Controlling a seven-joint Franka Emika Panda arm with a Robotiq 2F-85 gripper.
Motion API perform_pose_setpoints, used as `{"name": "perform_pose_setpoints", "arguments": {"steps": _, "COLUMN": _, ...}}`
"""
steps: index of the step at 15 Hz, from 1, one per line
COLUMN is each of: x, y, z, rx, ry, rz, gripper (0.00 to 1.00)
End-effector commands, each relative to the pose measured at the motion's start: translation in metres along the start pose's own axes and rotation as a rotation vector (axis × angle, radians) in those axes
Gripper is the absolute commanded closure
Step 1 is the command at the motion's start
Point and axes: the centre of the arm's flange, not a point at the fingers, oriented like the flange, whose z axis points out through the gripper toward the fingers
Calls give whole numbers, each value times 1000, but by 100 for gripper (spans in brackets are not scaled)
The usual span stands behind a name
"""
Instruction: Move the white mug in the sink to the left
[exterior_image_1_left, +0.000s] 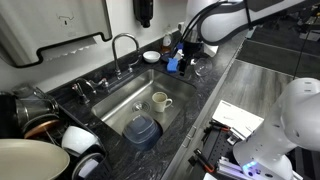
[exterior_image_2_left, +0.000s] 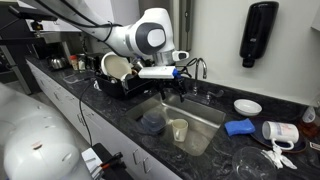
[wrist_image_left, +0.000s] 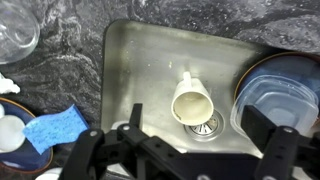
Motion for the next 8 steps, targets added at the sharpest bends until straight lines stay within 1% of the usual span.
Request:
{"name": "perform_pose_setpoints", "arguments": {"steps": 1, "x": 7, "y": -1, "z": 33, "rx": -28, "ry": 50, "rz": -192, "gripper": 0}}
{"name": "perform_pose_setpoints", "arguments": {"steps": 5, "x": 13, "y": 2, "z": 64, "rx": -4, "ry": 124, "rz": -381, "gripper": 0}}
{"name": "perform_pose_setpoints", "arguments": {"steps": 8, "x": 20, "y": 13, "z": 93, "rx": 8, "ry": 142, "rz": -468, "gripper": 0}}
